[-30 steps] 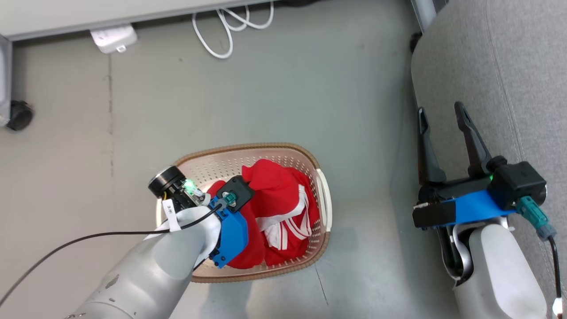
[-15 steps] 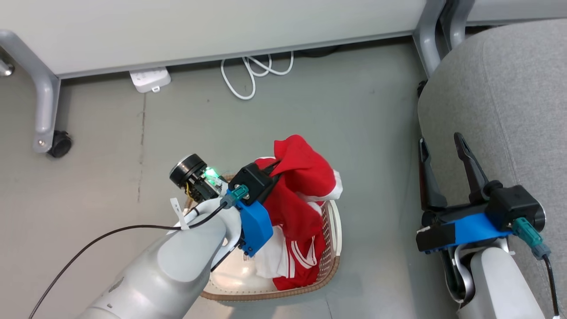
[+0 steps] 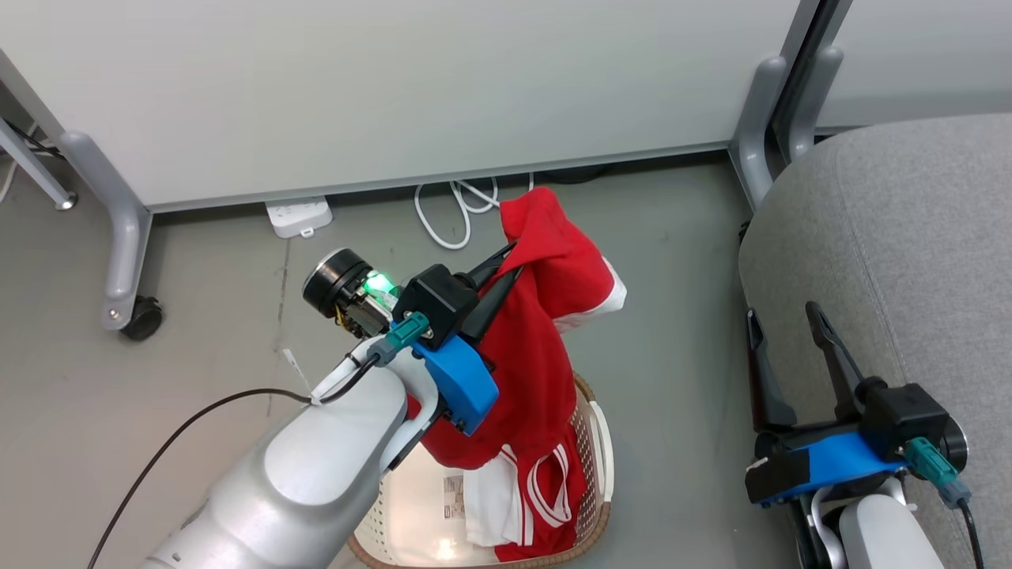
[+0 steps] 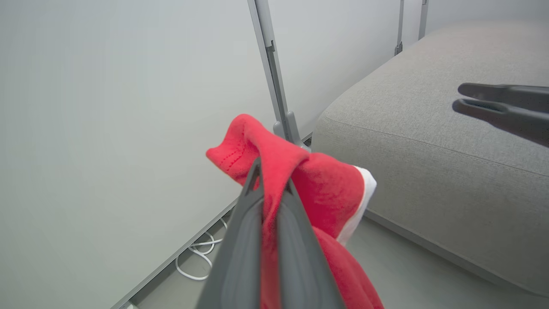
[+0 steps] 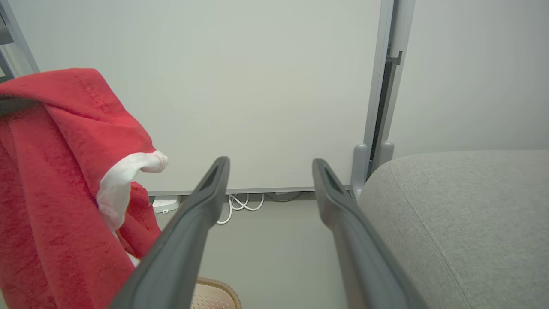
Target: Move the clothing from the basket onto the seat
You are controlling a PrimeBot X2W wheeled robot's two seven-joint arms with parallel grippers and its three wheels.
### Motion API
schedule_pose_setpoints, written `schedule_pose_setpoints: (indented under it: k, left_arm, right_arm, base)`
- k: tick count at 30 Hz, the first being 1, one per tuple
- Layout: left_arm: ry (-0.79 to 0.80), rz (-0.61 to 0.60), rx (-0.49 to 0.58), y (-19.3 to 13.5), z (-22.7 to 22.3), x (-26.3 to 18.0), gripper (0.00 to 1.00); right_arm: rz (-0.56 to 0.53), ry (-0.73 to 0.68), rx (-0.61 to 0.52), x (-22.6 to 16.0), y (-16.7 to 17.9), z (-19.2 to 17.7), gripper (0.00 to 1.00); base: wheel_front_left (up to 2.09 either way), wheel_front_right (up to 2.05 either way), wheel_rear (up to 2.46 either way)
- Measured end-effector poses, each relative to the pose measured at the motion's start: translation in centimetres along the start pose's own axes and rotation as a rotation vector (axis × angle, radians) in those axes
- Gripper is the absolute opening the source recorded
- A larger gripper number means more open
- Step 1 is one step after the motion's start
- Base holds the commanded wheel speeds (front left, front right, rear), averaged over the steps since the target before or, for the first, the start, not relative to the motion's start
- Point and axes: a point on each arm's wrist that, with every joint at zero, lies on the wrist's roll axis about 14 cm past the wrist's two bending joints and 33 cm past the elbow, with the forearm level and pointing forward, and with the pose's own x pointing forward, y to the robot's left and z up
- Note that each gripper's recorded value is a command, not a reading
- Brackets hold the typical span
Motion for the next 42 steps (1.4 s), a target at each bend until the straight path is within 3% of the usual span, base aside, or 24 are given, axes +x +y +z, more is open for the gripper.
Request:
schedule_pose_setpoints:
  k: [21, 33, 42]
  left_arm:
    - [-0.239, -0.002, 0.066, -1.5, 9.9, -2.0, 0.0]
    - [-0.245, 0.001, 0.07, -1.5, 10.4, -2.4, 0.0]
    - [-0.232, 0.014, 0.063, -1.0, 9.7, -2.3, 0.0]
  right_arm:
    - [0.03, -0.025, 0.013, -2.5, 1.7, 1.3, 1.0]
    - [0.052, -0.018, 0.02, -2.4, 2.5, 1.0, 1.0]
    - [0.165, -0.015, -0.033, -2.1, 5.2, 1.0, 1.0]
  base:
    - [0.0, 0.0, 0.0]
    - [0.0, 0.0, 0.0]
    - [0.0, 0.0, 0.0]
